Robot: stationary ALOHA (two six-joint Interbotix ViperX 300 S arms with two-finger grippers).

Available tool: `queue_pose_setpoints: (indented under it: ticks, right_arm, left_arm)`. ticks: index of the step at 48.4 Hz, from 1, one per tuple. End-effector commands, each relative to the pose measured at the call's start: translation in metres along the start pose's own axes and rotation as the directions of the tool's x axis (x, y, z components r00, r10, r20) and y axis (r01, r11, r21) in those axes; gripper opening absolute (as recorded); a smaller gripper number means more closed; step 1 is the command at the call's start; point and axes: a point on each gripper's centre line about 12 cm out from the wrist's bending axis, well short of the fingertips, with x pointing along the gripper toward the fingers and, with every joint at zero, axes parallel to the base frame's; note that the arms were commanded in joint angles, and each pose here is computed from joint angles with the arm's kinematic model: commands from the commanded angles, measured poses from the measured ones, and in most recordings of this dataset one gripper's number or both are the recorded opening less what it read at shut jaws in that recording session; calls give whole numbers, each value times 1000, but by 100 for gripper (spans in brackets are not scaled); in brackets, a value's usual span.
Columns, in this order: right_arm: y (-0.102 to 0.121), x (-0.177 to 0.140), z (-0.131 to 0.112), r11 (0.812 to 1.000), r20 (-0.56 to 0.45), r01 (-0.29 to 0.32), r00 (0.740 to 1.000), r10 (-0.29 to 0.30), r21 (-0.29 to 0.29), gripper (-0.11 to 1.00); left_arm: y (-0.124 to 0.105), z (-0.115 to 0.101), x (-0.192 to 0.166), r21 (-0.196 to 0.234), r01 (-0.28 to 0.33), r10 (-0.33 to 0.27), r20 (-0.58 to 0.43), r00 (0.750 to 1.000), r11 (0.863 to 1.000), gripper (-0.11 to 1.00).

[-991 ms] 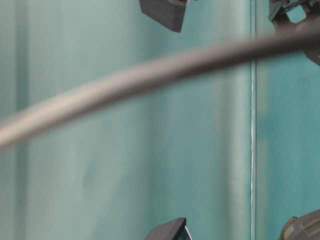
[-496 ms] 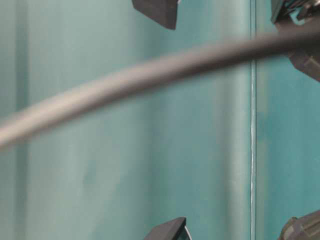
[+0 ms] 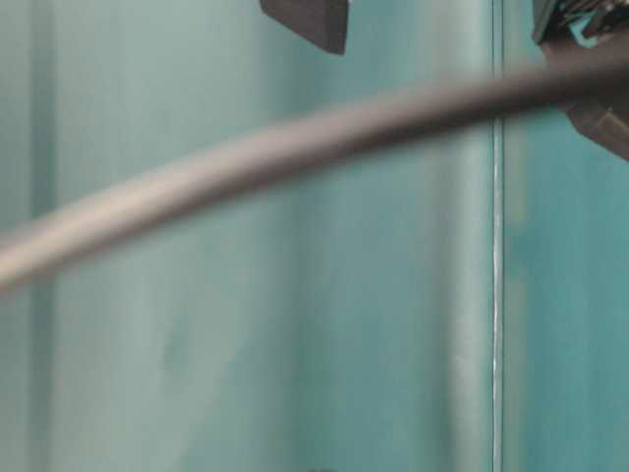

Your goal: Insert the wire through the hole in the metal fitting marked with a red label.

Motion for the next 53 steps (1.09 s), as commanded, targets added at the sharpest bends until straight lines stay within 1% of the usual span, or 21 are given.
queue_pose_setpoints:
  ticks: [1,5,11,13,22,30,34,42,53]
  right_arm:
    - [4,-4,18,1000,43,-16,999,16,13,94]
    - [4,-4,18,1000,38,-17,999,16,13,94]
    - [4,-4,17,1000,32,-17,999,17,15,95]
    - [4,-4,17,1000,30,-18,999,17,15,95]
    - [4,-4,17,1000,30,-18,999,17,15,95]
    - [4,-4,17,1000,30,-18,999,17,15,95]
    - [4,-4,17,1000,30,-18,999,17,15,95]
    - [4,-4,17,1000,30,-18,999,17,15,95]
    - [4,-4,17,1000,30,-18,999,17,15,95]
  left_arm:
    - [-7,8,-16,6,25,-25,34,999,1000,-10]
    - [-8,5,-28,6,32,-33,41,999,999,-10]
    - [-6,-6,-44,5,42,-42,39,998,999,-10]
    - [-6,-9,-48,-3,45,-45,38,998,999,-10]
    - [0,-24,-62,-62,41,-40,22,999,997,-10]
    - [3,-33,-72,-84,41,-40,13,999,996,-10]
    - [4,-35,-77,-85,40,-40,9,999,996,-10]
    - [4,-34,-84,-84,49,-47,32,998,995,-10]
    - [4,-33,-84,-81,51,-49,37,998,995,-10]
